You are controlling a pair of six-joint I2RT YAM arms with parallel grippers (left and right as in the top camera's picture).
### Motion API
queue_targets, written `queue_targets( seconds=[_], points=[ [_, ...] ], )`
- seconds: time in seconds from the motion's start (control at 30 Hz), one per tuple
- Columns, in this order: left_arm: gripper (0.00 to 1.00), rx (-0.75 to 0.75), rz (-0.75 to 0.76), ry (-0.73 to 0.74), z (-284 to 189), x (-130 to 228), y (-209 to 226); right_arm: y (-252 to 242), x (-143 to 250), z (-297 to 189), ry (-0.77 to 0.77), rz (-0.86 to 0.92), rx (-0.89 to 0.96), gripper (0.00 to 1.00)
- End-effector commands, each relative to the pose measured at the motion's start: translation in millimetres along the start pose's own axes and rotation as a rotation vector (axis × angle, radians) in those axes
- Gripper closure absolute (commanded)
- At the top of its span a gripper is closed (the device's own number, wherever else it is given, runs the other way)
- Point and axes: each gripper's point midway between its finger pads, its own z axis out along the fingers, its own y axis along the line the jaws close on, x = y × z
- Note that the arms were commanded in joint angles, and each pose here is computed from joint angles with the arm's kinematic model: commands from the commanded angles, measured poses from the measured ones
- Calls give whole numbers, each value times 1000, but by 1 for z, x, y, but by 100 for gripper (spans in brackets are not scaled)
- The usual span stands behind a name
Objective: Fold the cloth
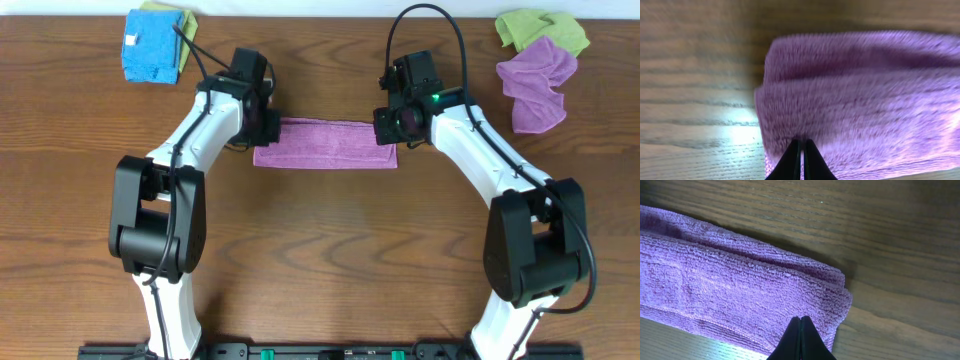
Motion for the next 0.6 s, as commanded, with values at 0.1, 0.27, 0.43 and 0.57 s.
queue_targets(
  seconds=[0.1,0.27,0.43,0.57],
  points=[
    [95,6,10,0,-4,8,-9,-3,2,3,9,13,13,99],
    [94,12,13,-18,-15,1,-12,5,-8,-11,-27,9,-24,99],
    [94,-13,33,-112,-47,-21,-13,10,-31,-42,-122,-8,-33,99],
    [94,-42,32,-134,-53,-24,-9,8,-28,-39,-109,-10,-23,99]
  ],
)
